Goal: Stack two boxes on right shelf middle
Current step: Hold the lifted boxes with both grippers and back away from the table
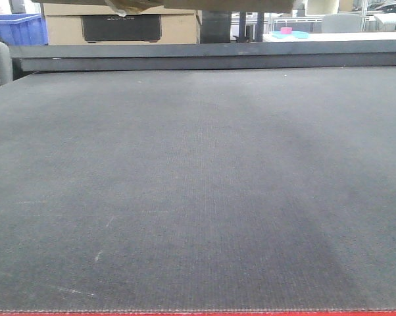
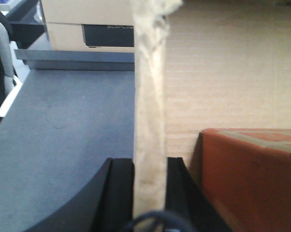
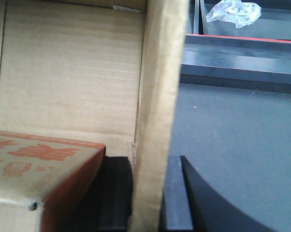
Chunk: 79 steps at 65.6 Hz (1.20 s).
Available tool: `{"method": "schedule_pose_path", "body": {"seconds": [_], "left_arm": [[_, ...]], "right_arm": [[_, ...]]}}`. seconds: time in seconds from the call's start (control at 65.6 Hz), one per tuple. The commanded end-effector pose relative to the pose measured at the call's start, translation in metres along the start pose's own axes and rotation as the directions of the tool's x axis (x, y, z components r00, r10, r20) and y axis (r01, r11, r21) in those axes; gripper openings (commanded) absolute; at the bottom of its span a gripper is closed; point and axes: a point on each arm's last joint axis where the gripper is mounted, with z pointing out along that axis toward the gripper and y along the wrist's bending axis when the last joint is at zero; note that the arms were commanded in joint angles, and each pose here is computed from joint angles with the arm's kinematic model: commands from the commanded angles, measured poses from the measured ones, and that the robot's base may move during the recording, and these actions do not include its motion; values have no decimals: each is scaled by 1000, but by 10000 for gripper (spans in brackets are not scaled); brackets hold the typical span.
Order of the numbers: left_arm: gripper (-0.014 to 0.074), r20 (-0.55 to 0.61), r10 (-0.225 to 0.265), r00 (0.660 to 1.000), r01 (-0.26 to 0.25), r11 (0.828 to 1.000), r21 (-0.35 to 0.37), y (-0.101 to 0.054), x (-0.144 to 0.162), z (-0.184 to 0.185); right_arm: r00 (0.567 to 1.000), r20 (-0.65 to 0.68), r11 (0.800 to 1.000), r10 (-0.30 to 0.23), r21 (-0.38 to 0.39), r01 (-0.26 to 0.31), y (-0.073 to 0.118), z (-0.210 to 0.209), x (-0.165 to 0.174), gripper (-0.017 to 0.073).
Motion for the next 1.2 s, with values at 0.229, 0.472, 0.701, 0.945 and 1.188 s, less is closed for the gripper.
{"method": "schedule_pose_path", "body": {"seconds": [0.229,0.472,0.701,0.945,1.188], "left_arm": [[-111,39,-32,999,31,999,19,4,-8,-14],[-111,76,-40,996,38,999,34,5,-14,-19],[-111,28,-74,997,73,997,21,12,-14,-33],[-111,17,-74,997,74,997,14,12,-13,-34],[-111,17,-74,997,74,997,14,12,-13,-34]], "right_arm": [[994,110,997,12,78,-21,-27,-47,-18,-153],[999,52,995,6,99,-12,-26,-40,-10,-153],[997,79,996,2,84,-9,-25,-40,-13,-153],[995,102,997,-1,71,-6,-23,-38,-15,-153],[995,102,997,-1,71,-6,-23,-38,-15,-153]]}}
